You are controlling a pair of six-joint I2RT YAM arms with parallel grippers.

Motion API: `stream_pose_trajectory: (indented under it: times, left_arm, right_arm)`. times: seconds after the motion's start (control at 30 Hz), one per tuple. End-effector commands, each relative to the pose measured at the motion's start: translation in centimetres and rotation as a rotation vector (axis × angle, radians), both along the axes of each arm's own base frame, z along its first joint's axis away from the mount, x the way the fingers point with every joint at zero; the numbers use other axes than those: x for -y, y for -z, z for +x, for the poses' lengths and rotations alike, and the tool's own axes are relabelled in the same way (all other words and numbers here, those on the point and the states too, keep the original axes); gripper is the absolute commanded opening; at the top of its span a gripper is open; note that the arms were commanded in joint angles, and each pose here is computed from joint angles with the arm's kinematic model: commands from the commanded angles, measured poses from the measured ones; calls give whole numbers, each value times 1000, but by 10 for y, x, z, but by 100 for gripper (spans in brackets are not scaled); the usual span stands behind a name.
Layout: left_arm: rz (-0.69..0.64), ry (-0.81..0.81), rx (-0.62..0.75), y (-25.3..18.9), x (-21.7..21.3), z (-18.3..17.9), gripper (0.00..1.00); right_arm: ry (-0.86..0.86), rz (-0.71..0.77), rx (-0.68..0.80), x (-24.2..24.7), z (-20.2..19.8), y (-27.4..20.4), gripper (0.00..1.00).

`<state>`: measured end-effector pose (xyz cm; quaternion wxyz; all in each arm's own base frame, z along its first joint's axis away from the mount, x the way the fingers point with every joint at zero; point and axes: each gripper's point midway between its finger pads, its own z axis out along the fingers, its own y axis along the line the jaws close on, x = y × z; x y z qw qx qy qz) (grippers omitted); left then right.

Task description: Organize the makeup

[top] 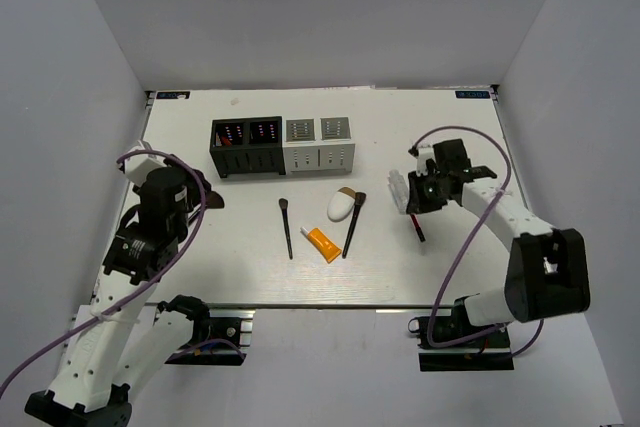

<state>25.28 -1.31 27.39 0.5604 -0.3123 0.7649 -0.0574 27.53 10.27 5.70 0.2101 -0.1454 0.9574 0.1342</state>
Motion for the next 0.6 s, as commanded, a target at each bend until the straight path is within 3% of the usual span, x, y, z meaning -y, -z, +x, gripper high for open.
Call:
stream_pose_trajectory:
  times: [0.0,0.1,0.27,0.4,0.43,0.47,0.53,0.57]
  left_arm:
    - [-4,75,39,-7,10,-1,64]
    - [-24,100,50,1,15,-1,67]
    - [-60,87,19,12,16,-4,67]
    - [-76,84,9,13,16,-8,67]
    - [-87,81,13,12,16,-8,67]
    - [-91,82,16,11,16,-9,67]
    - [-103,77,20,10,16,-11,67]
    - [-109,74,15,12,16,-13,67]
  right_arm:
    - [-310,250,269,-52,18,-92,0]
    - [-527,351,458,-84,31,-153,0]
    - [-772,477,641,-158,63,-206,0]
    - [-911,552,749,-233,101,-243,0]
    - [-931,569,712,-258,111,-224,0]
    - [-945,591,797,-275,121,-259,0]
    - [-982,631,816,-317,131,-251,0]
    - [-998,658,885,-331,133,-276,0]
